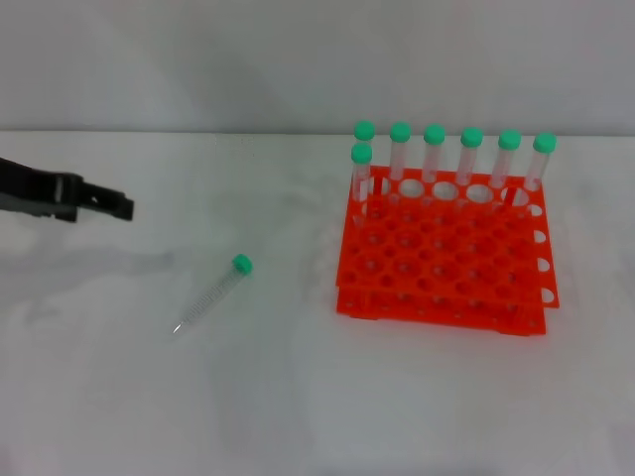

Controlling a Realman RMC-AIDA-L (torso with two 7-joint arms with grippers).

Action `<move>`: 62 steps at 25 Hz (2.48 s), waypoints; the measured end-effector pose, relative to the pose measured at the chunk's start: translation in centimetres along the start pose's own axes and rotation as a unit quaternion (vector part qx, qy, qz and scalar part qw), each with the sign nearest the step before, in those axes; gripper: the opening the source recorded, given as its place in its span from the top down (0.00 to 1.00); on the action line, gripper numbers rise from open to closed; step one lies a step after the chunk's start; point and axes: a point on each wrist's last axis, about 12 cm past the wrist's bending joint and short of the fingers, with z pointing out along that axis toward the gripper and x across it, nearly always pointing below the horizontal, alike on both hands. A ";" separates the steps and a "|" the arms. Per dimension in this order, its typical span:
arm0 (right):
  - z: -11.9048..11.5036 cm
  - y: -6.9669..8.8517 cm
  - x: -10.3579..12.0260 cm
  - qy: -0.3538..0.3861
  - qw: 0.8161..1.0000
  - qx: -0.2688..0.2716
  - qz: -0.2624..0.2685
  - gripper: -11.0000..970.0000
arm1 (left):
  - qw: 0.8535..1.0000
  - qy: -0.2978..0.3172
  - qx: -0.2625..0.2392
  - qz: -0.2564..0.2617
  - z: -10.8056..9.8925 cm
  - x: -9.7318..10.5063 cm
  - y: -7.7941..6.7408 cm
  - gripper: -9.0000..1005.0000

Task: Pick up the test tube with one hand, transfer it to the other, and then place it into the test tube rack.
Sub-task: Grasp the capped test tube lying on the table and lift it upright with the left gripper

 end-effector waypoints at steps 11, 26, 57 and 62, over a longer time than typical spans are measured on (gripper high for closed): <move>-0.2 0.4 0.0 -0.002 1.000 -0.005 0.009 0.10 | 0.994 0.059 -0.016 0.091 5.5 0.7 -4.6 0.22; -1.1 0.9 0.0 -0.006 1.000 -0.009 0.019 0.10 | 0.988 0.107 -0.024 0.113 9.1 2.4 -6.0 0.24; -1.2 1.1 0.2 0.001 1.000 -0.008 0.024 0.10 | 0.979 0.120 -0.061 0.156 10.8 1.9 -6.6 0.46; -1.2 1.1 0.2 0.001 1.000 -0.008 0.024 0.10 | 0.978 0.121 -0.062 0.156 11.2 1.8 -6.6 0.53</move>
